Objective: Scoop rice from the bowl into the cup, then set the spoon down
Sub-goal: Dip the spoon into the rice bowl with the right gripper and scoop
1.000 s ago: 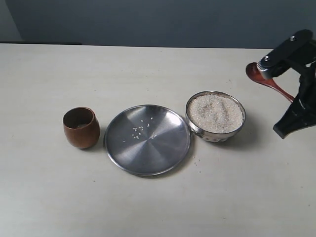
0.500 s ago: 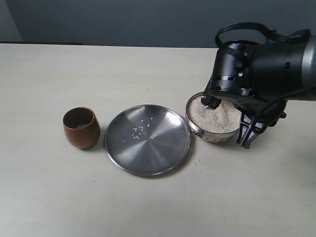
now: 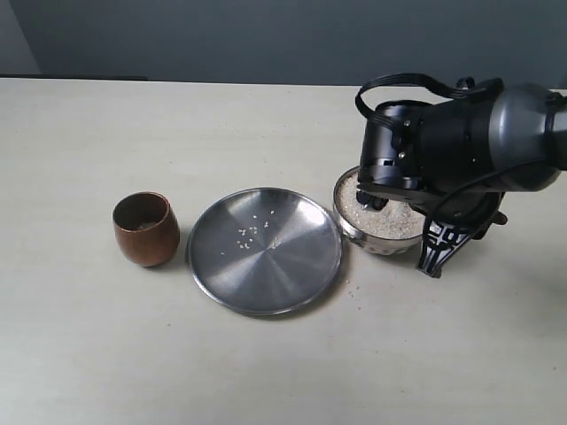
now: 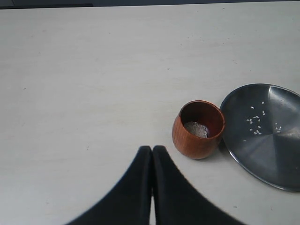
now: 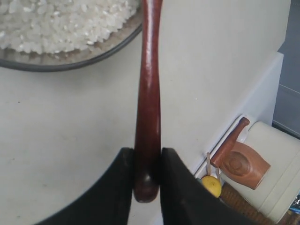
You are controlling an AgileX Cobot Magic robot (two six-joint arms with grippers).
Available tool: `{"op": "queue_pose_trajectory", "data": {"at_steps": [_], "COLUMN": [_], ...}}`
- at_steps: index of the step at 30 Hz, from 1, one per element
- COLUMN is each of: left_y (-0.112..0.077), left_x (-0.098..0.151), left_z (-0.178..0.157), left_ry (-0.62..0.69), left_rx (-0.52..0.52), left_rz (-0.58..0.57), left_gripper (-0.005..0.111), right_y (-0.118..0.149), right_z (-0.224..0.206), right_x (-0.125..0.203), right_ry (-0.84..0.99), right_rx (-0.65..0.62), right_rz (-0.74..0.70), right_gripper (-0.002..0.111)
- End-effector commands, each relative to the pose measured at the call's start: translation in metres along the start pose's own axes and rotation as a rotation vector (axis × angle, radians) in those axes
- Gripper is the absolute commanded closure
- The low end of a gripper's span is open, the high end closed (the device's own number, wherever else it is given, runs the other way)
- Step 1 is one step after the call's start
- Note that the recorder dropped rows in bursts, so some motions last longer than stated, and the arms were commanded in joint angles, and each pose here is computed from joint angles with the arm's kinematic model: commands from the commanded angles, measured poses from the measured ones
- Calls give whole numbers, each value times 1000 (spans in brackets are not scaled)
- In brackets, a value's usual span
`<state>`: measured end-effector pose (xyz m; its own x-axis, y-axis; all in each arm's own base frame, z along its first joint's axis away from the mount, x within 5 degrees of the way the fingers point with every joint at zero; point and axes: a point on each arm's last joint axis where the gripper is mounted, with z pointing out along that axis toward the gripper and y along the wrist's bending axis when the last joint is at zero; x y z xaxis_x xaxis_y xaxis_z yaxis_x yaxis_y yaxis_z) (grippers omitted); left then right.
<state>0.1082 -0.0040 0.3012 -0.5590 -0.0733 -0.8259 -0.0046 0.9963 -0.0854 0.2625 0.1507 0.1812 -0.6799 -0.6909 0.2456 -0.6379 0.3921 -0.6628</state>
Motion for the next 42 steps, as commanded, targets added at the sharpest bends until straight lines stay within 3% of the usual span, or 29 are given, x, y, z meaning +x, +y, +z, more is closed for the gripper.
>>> {"op": "queue_pose_trajectory", "data": {"at_steps": [1, 29, 42], "left_y": [0, 0, 0], "left_x": [-3, -3, -3], "left_z": [-1, -1, -1], "left_ry": [-12, -12, -12], "left_rx": [1, 1, 1], "left_rz": [7, 7, 7], "left_gripper": [106, 106, 106], "right_y": [4, 20, 16], "right_z": [1, -1, -10], "right_x": [-3, 1, 3], "right_ry": [11, 65, -3], "right_rx": [-1, -177, -224], "right_rz": [-3, 89, 187], "right_gripper": [109, 109, 109]}}
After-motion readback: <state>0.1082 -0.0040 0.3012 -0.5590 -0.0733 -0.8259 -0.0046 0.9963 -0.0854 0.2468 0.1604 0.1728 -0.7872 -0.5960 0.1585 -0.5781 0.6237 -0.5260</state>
